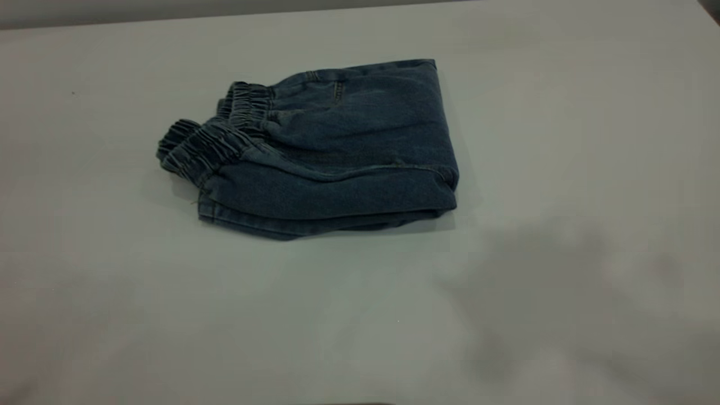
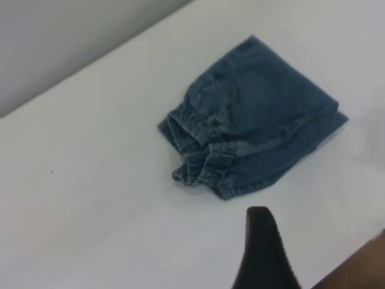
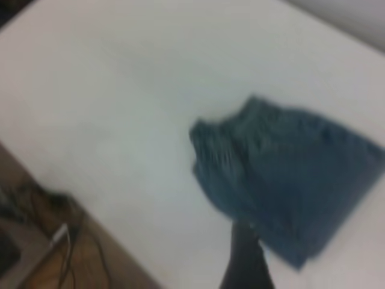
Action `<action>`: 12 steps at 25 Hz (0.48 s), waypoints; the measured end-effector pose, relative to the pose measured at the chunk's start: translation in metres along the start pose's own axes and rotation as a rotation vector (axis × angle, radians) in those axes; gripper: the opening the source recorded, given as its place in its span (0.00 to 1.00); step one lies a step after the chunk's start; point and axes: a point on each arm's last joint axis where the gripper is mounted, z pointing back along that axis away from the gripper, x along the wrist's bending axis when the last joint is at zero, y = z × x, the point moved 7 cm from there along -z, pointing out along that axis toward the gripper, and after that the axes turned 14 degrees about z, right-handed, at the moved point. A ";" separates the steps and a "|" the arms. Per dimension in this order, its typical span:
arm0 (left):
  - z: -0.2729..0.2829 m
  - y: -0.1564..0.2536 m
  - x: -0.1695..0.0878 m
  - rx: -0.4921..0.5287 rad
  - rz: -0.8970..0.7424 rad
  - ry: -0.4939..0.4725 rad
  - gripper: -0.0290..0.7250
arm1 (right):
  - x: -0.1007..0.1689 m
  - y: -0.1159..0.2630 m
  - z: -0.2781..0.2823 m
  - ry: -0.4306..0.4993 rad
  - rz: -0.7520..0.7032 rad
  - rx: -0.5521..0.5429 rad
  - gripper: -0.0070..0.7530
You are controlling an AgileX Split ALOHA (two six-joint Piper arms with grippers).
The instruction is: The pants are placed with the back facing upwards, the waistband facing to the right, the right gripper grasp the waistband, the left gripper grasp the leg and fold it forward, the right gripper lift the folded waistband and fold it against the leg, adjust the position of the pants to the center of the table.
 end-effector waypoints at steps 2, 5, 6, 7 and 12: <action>0.007 0.004 0.000 -0.019 0.016 0.002 0.63 | 0.005 0.023 0.006 -0.005 -0.007 0.033 0.58; 0.013 0.018 0.001 -0.027 0.032 0.003 0.63 | 0.013 0.060 0.014 -0.012 -0.017 0.078 0.56; 0.011 0.026 0.002 -0.015 0.038 0.002 0.63 | 0.016 0.073 0.016 -0.014 -0.020 0.092 0.55; 0.009 0.034 0.002 -0.003 0.043 0.000 0.63 | 0.019 0.086 0.019 -0.017 -0.022 0.104 0.54; -0.009 0.078 0.006 0.087 0.066 -0.010 0.63 | 0.031 0.147 0.026 -0.026 -0.035 0.159 0.51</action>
